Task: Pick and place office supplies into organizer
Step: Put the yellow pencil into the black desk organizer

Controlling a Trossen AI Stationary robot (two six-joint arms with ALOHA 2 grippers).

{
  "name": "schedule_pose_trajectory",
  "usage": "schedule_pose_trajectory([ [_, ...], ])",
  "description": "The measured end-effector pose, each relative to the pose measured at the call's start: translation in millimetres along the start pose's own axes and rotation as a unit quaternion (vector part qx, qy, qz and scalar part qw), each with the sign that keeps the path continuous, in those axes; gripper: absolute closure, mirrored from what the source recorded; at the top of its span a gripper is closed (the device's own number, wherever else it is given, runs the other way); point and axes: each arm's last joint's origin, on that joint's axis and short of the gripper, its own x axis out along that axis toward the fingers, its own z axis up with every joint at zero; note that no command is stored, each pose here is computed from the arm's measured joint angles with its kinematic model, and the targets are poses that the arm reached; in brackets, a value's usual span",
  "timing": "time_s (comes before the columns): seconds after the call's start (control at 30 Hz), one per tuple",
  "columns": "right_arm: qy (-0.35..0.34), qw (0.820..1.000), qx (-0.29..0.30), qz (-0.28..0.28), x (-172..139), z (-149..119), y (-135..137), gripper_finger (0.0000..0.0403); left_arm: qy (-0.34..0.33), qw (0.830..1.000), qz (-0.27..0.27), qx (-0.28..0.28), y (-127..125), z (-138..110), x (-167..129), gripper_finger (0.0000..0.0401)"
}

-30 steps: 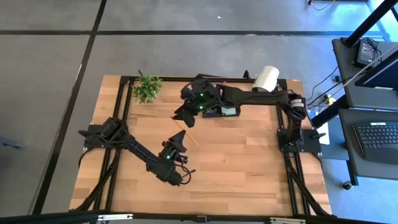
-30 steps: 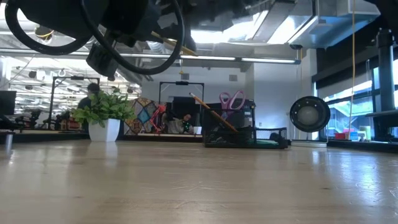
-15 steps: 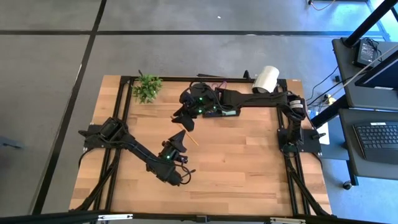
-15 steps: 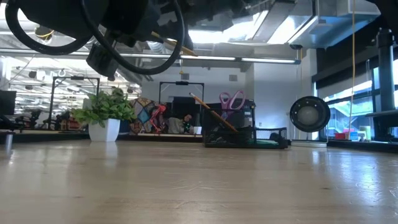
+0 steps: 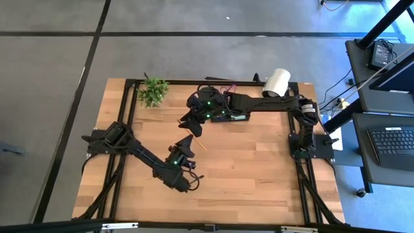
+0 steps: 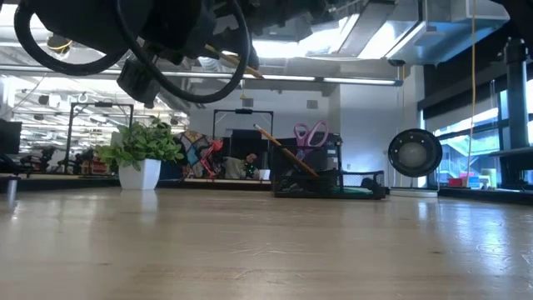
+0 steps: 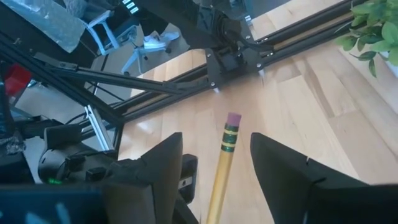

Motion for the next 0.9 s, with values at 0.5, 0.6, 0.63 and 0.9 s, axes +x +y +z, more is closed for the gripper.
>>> schedule_pose_trajectory([
  [0.5,0.004,1.0,0.01,-0.002,0,-1,-1,0.021,0.01,1.0,-0.006,-0.004,5,0,8,0.0382],
  [0.6,0.004,1.0,0.01,-0.002,0,-1,-1,0.0214,0.015,1.0,-0.008,-0.023,12,1,11,0.0382],
  [0.63,0.004,1.0,0.01,-0.002,0,-1,-1,0.0219,0.016,0.999,-0.009,-0.029,14,1,12,0.0382],
  [0.9,0.003,1.0,0.01,-0.003,0,-1,-1,0.0274,0.021,0.999,-0.01,-0.046,17,1,16,0.0382],
])
